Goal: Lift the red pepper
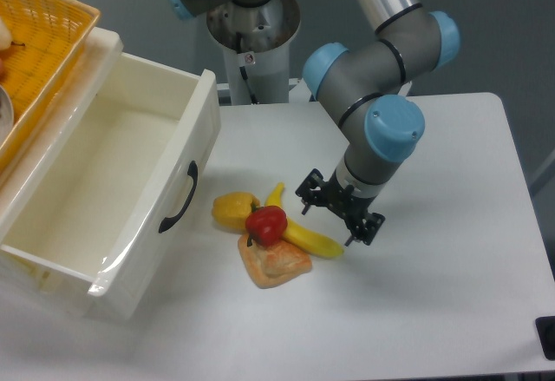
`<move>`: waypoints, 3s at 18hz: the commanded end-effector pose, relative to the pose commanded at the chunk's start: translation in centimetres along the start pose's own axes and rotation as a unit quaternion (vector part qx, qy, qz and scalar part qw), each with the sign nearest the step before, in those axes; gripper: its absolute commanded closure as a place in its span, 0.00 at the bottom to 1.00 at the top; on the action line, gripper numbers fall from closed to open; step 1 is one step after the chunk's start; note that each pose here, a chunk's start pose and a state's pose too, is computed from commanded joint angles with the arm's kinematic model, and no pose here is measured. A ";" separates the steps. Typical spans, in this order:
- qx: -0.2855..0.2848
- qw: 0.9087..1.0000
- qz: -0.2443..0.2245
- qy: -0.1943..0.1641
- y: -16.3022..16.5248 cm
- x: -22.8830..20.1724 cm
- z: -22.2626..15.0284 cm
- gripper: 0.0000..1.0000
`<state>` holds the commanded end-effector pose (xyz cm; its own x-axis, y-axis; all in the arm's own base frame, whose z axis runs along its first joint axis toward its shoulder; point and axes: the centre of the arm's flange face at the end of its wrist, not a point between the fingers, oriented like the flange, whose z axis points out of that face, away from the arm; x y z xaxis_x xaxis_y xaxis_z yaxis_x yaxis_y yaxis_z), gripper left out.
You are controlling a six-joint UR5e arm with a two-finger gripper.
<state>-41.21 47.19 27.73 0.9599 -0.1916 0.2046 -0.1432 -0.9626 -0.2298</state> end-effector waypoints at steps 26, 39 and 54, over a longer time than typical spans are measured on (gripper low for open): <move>-0.031 0.995 0.041 0.081 -1.6 3.5 7.1 0.15; -0.019 0.997 0.053 0.055 -1.8 1.5 3.3 0.79; -0.034 0.996 0.021 0.075 -4.7 2.5 6.2 0.06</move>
<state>-36.66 52.41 23.45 0.9066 -0.2542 0.3368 -0.2038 -0.9627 -0.1781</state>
